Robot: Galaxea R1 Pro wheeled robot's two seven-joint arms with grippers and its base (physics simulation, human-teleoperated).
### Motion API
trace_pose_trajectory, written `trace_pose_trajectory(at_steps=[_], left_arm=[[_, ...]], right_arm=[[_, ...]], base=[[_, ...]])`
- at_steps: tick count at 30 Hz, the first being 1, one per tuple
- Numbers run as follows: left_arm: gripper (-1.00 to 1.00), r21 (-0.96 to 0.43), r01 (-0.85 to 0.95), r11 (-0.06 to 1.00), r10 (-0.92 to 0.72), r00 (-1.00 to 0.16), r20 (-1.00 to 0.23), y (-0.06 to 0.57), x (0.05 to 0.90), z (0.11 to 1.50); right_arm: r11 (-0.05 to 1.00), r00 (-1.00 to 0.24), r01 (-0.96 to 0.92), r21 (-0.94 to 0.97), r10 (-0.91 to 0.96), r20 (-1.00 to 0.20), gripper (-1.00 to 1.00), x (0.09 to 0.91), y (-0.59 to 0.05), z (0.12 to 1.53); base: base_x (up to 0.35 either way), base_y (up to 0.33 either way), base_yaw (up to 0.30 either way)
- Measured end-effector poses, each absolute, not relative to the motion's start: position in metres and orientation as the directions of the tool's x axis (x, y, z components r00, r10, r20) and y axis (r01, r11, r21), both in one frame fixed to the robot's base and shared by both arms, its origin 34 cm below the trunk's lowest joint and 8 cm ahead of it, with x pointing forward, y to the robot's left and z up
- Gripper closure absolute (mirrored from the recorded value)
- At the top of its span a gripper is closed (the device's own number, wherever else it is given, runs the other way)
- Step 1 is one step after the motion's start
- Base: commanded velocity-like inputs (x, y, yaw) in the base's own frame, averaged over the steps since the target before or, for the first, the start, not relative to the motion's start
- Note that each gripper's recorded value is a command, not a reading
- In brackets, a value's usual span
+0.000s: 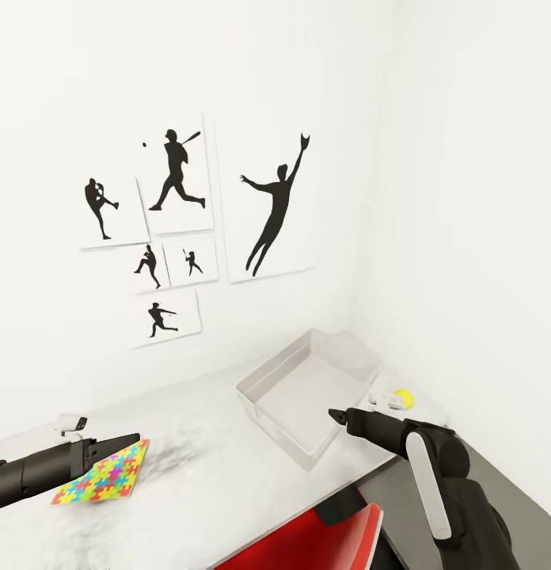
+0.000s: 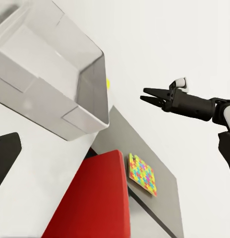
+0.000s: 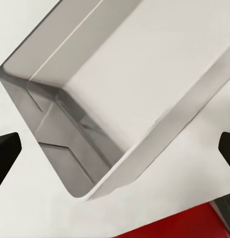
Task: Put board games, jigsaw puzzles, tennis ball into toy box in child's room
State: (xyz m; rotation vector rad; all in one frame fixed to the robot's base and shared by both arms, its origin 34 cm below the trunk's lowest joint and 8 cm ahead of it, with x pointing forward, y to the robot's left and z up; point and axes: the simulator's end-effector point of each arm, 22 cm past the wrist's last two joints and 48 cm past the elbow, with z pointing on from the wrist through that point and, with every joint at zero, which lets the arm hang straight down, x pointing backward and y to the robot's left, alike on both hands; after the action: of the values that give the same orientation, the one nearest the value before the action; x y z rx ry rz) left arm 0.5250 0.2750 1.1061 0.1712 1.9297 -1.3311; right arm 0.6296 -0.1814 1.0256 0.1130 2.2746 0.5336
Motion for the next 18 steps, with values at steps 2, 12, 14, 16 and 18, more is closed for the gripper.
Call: trace_pose_trajectory(at_steps=[2, 12, 14, 16, 18], left_arm=[[-1.0, -0.74, 0.505, 0.445, -0.301, -0.694, -0.654, 0.275, 0.525, 1.1061], [-1.0, -0.741, 0.504, 0.445, -0.301, -0.695, -0.653, 0.2749, 0.525, 1.1058], [-1.0, -0.741, 0.503, 0.445, -0.301, -0.695, -0.653, 0.275, 0.5249, 1.1057], [-1.0, -0.741, 0.503, 0.445, -0.301, -0.695, -0.653, 0.275, 0.525, 1.1056], [-1.0, -0.741, 0.503, 0.445, -0.301, -0.695, -0.653, 0.275, 0.525, 1.1055]], right_arm=[[0.908, -0.691, -0.084, 0.411, 0.244, -0.681, -1.0, 0.6296, -0.1813, 1.0256], [0.908, -0.69, -0.084, 0.411, 0.244, -0.681, -1.0, 0.6297, -0.1814, 1.0258], [0.908, -0.69, -0.084, 0.411, 0.244, -0.681, -1.0, 0.6296, -0.1814, 1.0257], [0.908, -0.69, -0.084, 0.411, 0.244, -0.681, -1.0, 0.6296, -0.1814, 1.0258], [0.908, -0.69, -0.084, 0.411, 0.244, -0.681, -1.0, 0.6296, -0.1813, 1.0257]], base=[[0.0, 0.0, 0.058], [0.005, 0.027, 0.018], [0.033, 0.046, 0.004], [0.024, 0.03, 0.003], [0.015, 0.019, 0.002]])
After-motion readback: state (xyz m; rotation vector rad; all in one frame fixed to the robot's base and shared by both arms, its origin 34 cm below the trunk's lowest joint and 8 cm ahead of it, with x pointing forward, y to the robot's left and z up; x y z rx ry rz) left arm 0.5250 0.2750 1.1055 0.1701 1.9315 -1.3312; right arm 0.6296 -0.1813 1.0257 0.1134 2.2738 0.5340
